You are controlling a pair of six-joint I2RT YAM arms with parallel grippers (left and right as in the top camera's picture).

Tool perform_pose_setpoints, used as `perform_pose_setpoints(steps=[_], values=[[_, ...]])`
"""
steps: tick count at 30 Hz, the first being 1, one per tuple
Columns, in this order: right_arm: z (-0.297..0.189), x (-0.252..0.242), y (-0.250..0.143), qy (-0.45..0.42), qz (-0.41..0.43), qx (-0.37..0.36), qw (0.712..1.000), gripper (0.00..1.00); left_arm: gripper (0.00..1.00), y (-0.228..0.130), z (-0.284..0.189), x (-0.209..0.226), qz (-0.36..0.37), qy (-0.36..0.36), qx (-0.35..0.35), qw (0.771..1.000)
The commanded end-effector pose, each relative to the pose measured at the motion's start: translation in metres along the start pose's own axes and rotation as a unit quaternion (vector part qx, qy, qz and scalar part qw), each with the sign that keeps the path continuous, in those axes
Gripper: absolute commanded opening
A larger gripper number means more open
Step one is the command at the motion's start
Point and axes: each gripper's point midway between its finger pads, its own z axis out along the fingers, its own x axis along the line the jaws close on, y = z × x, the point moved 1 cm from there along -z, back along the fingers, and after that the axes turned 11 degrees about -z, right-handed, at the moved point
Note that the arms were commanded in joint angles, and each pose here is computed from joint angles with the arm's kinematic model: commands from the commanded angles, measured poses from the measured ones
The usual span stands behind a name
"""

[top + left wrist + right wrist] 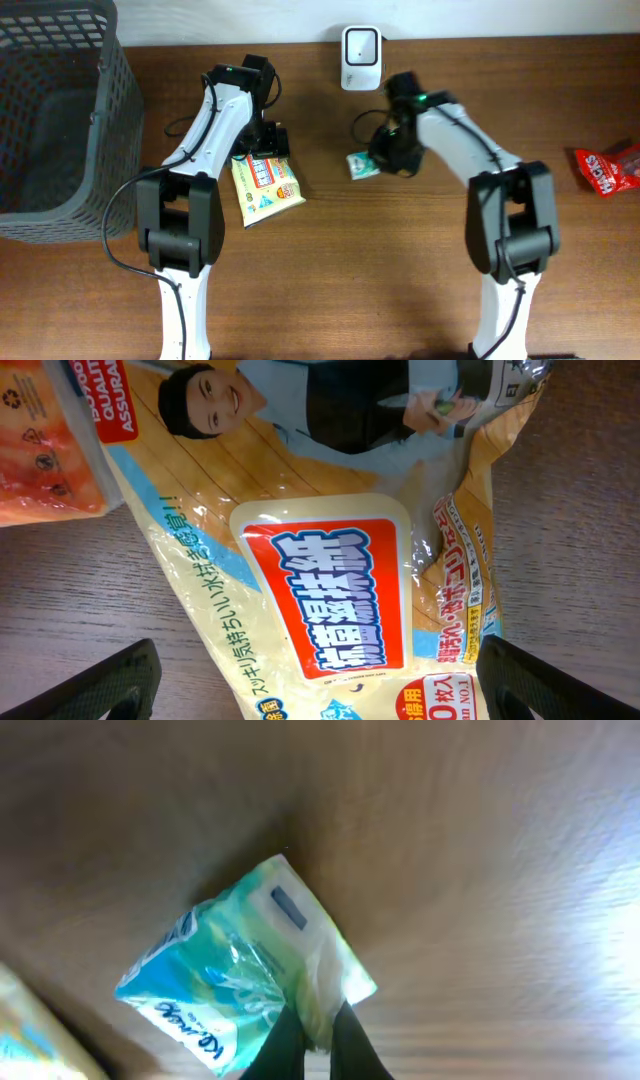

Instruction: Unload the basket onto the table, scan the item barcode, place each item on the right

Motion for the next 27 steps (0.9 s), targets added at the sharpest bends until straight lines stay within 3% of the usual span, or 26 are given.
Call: perform_pose_setpoints(steps=[1,2,3,4,9,10,11,12,16,20,26,27], values=[[-0.035,0.0,0.014,0.059,-0.222,-0.006,0.973,0.04,0.99,0.0,0.002,0.003,0.002,0.008,-0.001,1.0],[-0.044,-0.005,0.014,0.057,-0.252,-0.003,0.966,0.06,0.99,0.0,0.002,0.003,0.002,0.007,-0.001,1.0],[-0.054,-0.015,0.014,0.042,-0.273,0.004,0.961,0.25,0.99,0.0,0.002,0.003,0.003,0.007,-0.002,1.0],[-0.059,-0.021,0.015,0.029,-0.275,0.007,0.961,0.33,0.99,0.0,0.002,0.002,0.003,0.006,-0.003,1.0],[-0.065,-0.041,0.005,-0.017,-0.298,0.041,0.953,0.46,0.99,0.0,0.002,0.0,0.005,0.005,-0.004,1.0],[-0.065,-0.042,0.004,-0.02,-0.297,0.045,0.954,0.56,0.99,0.0,0.002,0.0,0.005,0.006,-0.004,1.0],[-0.064,-0.043,0.002,-0.02,-0.285,0.048,0.957,0.74,0.99,0.0,0.002,0.0,0.005,0.006,-0.004,1.0],[-0.065,-0.043,0.001,-0.021,-0.262,0.048,0.964,0.8,0.99,0.0,0.002,0.0,0.005,0.006,-0.004,1.0],[-0.062,-0.045,-0.001,-0.027,-0.169,0.051,0.984,0.8,0.99,-0.001,0.002,0.0,0.006,0.006,-0.003,1.0],[-0.054,-0.056,0.003,-0.054,-0.187,0.045,0.98,0.8,0.99,-0.002,0.002,0.001,0.006,0.008,0.0,1.0],[-0.032,-0.051,-0.003,-0.014,-0.212,0.045,0.976,0.75,0.99,-0.002,0.002,0.001,0.006,0.008,0.0,1.0],[-0.03,-0.05,-0.003,-0.009,-0.212,0.044,0.976,0.7,0.99,-0.002,0.002,0.001,0.006,0.008,0.0,1.0]])
